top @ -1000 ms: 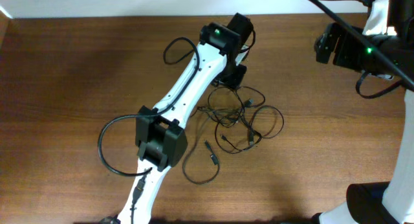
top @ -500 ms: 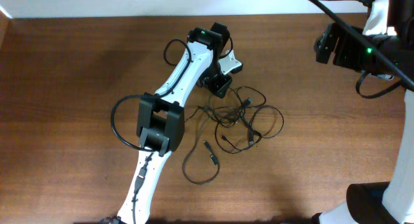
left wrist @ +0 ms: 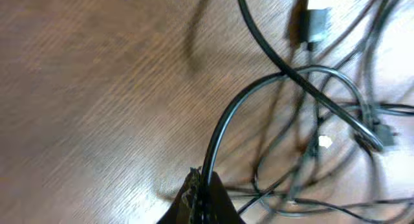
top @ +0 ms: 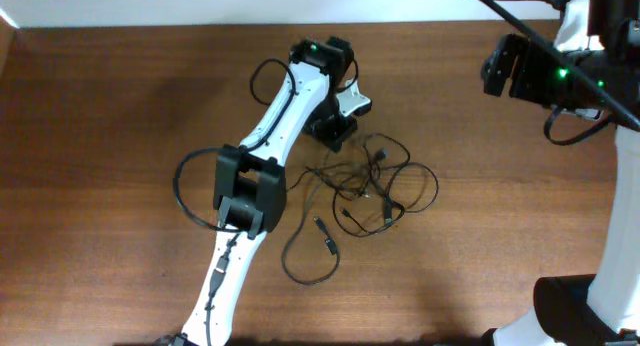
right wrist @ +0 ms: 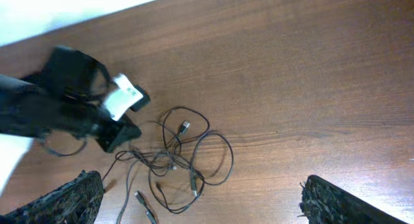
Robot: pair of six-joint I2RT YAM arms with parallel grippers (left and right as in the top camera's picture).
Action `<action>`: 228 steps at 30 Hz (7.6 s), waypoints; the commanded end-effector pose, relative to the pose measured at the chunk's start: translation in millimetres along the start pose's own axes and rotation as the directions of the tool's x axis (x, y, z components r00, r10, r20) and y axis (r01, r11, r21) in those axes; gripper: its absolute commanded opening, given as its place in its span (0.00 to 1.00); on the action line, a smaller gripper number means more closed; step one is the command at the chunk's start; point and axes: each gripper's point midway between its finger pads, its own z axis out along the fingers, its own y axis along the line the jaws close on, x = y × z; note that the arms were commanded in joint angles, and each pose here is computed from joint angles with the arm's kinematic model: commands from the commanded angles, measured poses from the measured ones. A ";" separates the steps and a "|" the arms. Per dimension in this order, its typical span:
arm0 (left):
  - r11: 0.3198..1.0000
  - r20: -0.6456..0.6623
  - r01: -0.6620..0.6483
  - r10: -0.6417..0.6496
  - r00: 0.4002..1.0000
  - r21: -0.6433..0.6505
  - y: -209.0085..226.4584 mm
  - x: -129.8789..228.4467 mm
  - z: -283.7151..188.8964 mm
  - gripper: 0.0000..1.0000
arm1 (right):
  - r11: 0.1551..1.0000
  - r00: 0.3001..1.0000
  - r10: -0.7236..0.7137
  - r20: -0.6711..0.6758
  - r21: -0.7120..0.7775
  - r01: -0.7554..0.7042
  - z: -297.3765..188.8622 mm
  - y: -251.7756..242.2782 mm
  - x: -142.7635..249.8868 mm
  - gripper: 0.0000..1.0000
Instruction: Untangle cables
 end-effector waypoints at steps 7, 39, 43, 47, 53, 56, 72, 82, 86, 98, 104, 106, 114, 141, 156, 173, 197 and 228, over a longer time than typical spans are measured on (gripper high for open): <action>0.974 0.502 0.224 -0.174 0.847 -0.040 -6.3 7.6 -229.1 0.00 | 0.999 0.997 0.000 -0.075 -0.039 -0.003 22.0 5.2 5.8 0.99; 0.914 0.881 0.375 -0.302 0.364 0.159 -28.6 65.0 -423.8 0.00 | 0.950 0.974 -0.151 -0.169 -0.296 0.096 94.4 95.1 8.7 0.99; 0.878 0.880 0.438 -0.354 0.318 0.195 -8.7 81.1 -431.1 0.00 | 0.947 0.944 -0.190 -0.271 -0.303 0.103 132.5 123.2 34.1 0.99; 0.877 0.873 0.433 -0.366 0.323 0.207 -9.3 82.6 -429.6 0.00 | 0.932 0.919 -0.186 -0.347 -0.358 0.054 175.2 167.7 56.3 0.99; 0.878 0.864 0.426 -0.376 0.335 0.217 -12.0 83.2 -426.4 0.00 | 0.883 0.915 -0.046 -0.401 -0.444 -0.150 219.9 220.2 53.7 0.99; 0.877 0.862 0.428 -0.379 0.338 0.218 -12.1 83.7 -425.4 0.00 | 0.851 0.898 0.040 -0.437 -0.456 -0.260 230.7 234.1 47.6 0.96; 0.878 0.847 0.417 -0.394 0.356 0.233 -16.5 84.8 -420.7 0.00 | 0.759 0.844 0.110 -0.524 -0.504 -0.412 289.2 306.6 75.6 0.54; 0.879 0.847 0.415 -0.394 0.357 0.234 -16.9 84.8 -420.5 0.00 | 0.778 0.944 0.015 -0.330 -0.589 -0.218 297.1 284.7 39.9 0.04; 0.884 0.855 0.406 -0.384 0.348 0.232 -17.0 82.7 -424.2 0.00 | 0.751 0.916 -0.154 -0.370 -0.647 -0.134 280.8 267.6 59.5 0.05; 0.901 0.851 0.349 -0.384 0.360 0.259 -27.8 78.9 -425.7 0.00 | 0.855 0.858 -0.035 -0.513 -0.460 -0.240 288.0 272.1 102.6 0.65; 0.902 0.848 0.342 -0.386 0.363 0.264 -29.4 78.8 -425.3 0.00 | 0.858 0.853 0.054 -0.518 -0.414 -0.306 312.2 289.7 111.8 0.53; 0.902 0.849 0.341 -0.385 0.362 0.264 -29.4 78.6 -425.6 0.00 | 0.870 0.838 0.064 -0.542 -0.381 -0.313 326.7 290.2 127.3 0.50; 0.906 0.860 0.333 -0.376 0.347 0.261 -28.9 76.2 -430.4 0.00 | 0.895 0.830 0.022 -0.557 -0.359 -0.264 341.5 281.8 149.3 0.04; 0.337 0.830 0.905 -0.401 0.387 -0.259 117.4 192.1 -392.5 0.00 | 0.938 0.936 -0.073 0.344 0.343 -0.053 -65.3 -31.3 -34.6 0.04; 0.021 0.876 0.990 -0.464 0.130 -0.136 195.7 318.8 -420.1 0.00 | 0.968 0.988 -0.064 0.144 -0.230 0.096 -53.5 14.9 -10.4 0.04; -0.012 0.863 0.999 -0.504 0.032 -0.044 251.3 364.6 -408.2 0.00 | 0.808 0.804 0.588 0.085 -0.093 -0.581 -21.4 -242.5 -28.0 0.04; 0.945 0.691 0.323 -0.196 0.696 -0.058 64.2 112.2 -336.9 1.00 | 0.856 0.977 -0.176 -0.118 -0.508 0.093 36.9 120.1 8.0 0.04; 0.808 0.705 -0.547 0.258 0.660 0.216 -128.8 -49.6 -206.8 0.01 | 0.577 0.999 -0.040 -0.001 -0.816 0.022 -21.1 97.8 -55.5 0.04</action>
